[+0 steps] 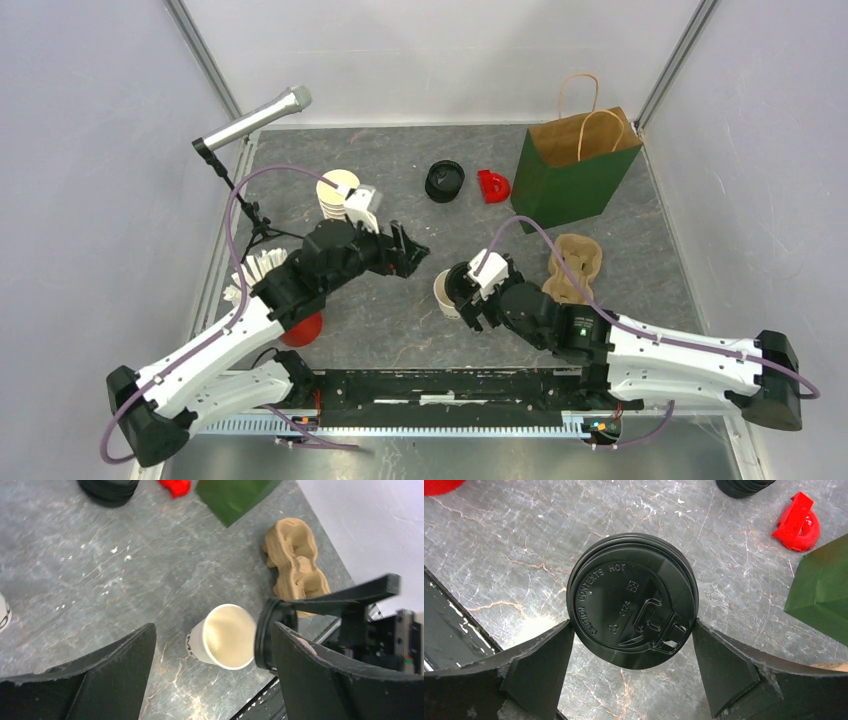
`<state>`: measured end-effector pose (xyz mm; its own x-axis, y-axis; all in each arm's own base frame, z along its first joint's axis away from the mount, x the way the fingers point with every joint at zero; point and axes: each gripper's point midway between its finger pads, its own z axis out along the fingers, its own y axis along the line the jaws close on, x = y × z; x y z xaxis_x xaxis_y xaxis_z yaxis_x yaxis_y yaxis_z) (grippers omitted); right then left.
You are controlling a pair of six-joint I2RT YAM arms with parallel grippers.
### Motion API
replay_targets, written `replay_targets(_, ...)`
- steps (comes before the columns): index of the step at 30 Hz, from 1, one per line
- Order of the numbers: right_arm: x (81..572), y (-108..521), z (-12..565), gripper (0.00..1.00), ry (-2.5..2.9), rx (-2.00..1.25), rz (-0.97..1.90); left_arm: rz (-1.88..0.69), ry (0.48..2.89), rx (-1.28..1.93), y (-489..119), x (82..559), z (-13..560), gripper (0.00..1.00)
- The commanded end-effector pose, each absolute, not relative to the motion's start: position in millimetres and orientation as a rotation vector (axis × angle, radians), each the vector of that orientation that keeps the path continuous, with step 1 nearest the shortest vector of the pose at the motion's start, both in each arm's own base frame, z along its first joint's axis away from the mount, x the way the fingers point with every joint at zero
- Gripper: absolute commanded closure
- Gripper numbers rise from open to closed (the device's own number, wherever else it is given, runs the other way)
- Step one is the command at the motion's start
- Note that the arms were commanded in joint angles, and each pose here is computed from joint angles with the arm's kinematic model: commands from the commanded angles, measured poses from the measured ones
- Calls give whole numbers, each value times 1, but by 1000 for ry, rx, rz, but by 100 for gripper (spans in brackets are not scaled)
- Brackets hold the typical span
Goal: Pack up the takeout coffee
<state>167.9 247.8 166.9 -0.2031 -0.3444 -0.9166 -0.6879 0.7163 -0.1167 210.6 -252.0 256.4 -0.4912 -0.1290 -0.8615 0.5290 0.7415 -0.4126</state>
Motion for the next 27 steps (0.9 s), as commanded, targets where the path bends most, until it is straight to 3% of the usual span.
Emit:
replay_targets(1, 170, 253, 180, 6, 1862, -804, 364, -1037, 1972, 246, -256, 211, 256, 9)
replay_targets(10, 172, 272, 174, 2, 1930, -873, 404, -1026, 1992, 255, -257, 218, 236, 9)
replay_targets(27, 189, 274, 161, 5, 2000, -886, 417, -1034, 2112, 231, -264, 218, 182, 16)
